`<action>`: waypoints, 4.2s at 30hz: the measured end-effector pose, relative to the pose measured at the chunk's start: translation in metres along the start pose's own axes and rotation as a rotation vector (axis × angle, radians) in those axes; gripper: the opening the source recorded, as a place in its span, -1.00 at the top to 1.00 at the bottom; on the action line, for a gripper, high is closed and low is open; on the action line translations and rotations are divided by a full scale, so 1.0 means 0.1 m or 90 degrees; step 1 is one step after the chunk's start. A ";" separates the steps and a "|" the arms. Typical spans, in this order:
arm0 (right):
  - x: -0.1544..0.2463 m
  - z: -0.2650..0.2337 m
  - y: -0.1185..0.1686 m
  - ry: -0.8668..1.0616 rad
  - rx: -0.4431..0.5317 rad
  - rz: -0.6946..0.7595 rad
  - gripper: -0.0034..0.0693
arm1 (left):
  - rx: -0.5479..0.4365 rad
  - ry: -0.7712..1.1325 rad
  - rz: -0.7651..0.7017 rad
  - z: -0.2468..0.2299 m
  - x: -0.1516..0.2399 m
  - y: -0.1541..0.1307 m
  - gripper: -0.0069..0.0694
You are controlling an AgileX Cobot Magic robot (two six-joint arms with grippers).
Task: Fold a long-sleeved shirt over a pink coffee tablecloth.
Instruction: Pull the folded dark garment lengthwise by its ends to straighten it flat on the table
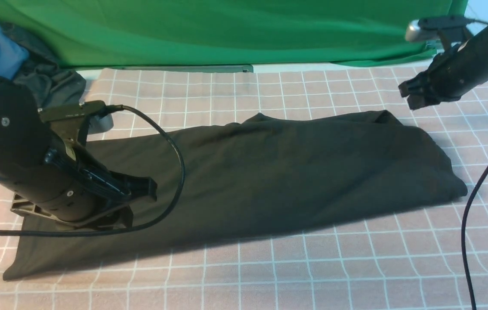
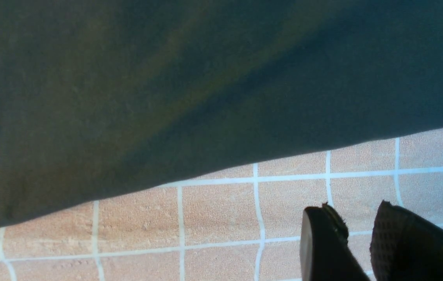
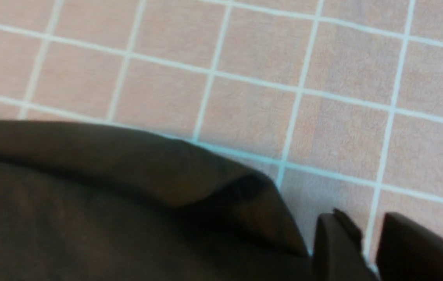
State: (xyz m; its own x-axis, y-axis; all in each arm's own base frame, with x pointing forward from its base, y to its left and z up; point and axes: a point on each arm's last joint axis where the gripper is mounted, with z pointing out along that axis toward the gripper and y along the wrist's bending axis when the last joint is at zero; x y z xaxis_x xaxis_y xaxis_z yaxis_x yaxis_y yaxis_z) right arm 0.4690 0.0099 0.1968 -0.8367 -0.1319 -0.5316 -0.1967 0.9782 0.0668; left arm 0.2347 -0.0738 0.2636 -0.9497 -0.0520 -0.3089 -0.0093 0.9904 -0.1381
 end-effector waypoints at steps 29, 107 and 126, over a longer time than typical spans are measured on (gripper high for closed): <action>-0.05 0.26 0.77 0.020 -0.064 -0.290 -0.25 | 0.002 -0.006 0.000 0.00 -0.01 0.00 0.26; -0.01 -1.07 0.10 0.131 -0.033 -0.042 0.80 | -0.163 0.043 -0.305 0.30 0.47 1.18 0.67; -0.07 -1.06 0.17 0.079 -0.082 -0.081 0.80 | -0.128 0.023 -0.337 0.80 0.31 1.25 -0.44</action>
State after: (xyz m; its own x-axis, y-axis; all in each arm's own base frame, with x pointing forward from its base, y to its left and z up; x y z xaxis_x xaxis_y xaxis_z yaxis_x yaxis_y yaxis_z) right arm 0.4171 0.0101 0.2908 -0.8561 -0.2792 -0.4348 -0.3613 0.9250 0.1174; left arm 0.2296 0.0380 0.1618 -0.8094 -0.5473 -0.2129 -0.5434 0.8355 -0.0817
